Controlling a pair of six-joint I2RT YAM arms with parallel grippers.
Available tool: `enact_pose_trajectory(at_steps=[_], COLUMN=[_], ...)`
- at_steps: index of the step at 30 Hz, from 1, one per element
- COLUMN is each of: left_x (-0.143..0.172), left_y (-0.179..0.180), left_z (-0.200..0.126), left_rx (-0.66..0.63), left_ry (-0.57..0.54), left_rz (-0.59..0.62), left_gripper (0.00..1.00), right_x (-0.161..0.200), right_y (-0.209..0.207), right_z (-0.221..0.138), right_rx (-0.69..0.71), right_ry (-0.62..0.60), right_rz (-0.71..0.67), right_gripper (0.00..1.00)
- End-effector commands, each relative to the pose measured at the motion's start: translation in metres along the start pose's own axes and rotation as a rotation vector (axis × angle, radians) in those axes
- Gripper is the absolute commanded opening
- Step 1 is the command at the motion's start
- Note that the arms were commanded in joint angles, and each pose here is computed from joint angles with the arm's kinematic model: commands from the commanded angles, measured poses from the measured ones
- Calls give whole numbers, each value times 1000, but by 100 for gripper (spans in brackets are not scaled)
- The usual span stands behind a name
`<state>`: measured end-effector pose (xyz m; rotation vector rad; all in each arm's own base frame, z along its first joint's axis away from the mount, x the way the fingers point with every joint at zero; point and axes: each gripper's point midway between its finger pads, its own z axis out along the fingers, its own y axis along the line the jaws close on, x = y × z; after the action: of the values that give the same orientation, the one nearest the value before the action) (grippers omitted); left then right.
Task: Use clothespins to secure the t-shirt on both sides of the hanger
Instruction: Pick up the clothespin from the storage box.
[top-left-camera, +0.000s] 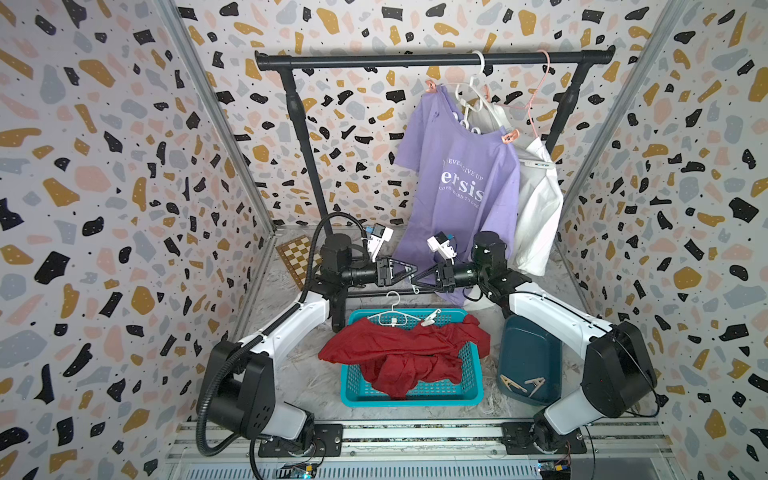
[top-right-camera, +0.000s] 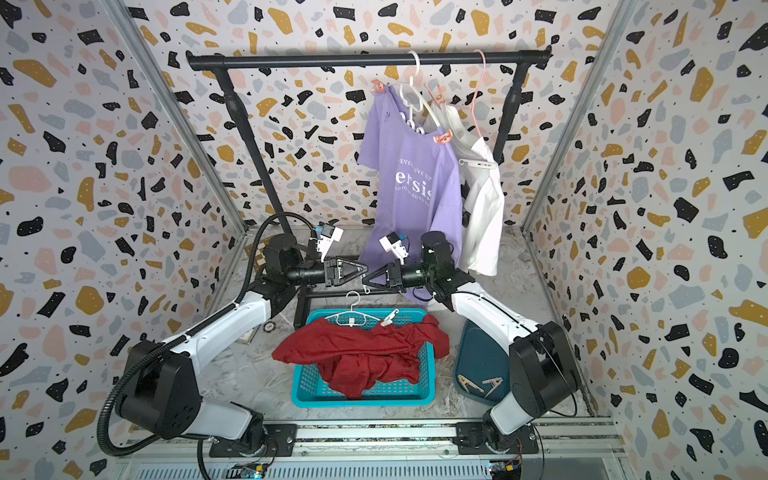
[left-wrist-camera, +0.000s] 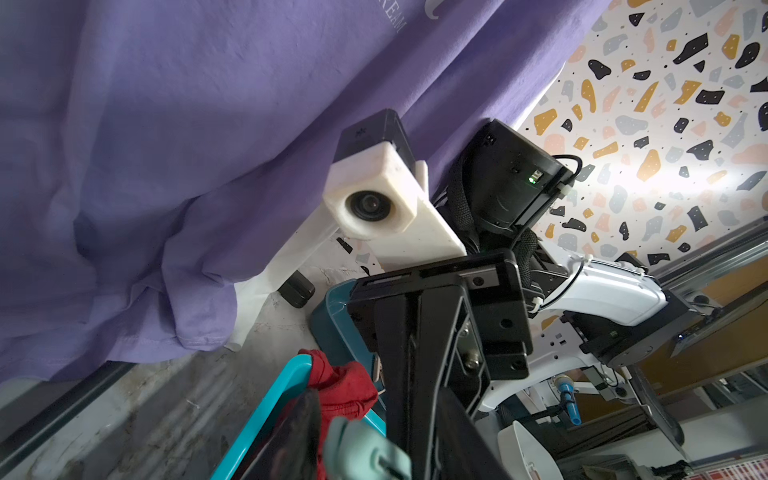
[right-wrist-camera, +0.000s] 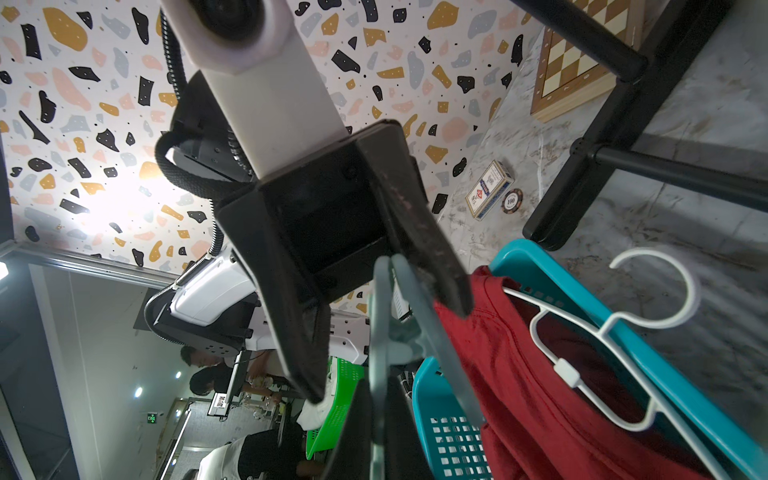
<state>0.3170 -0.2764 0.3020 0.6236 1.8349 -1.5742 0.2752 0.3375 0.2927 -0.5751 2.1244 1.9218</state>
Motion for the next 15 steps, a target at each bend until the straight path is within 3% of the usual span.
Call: enact_pose_trajectory(at_steps=[1, 15], left_x=[-5, -5], left_y=[-6, -2], left_z=[-1, 1], left_rx=[36, 34], left_ry=[-9, -10], left_rz=[49, 41], left_gripper=[36, 25], right_x=[-8, -11], right_y=[21, 19], right_z=[-1, 0], right_rx=[-32, -36], right_ry=[-9, -9], right_rz=[-62, -61], right_gripper=[0, 0])
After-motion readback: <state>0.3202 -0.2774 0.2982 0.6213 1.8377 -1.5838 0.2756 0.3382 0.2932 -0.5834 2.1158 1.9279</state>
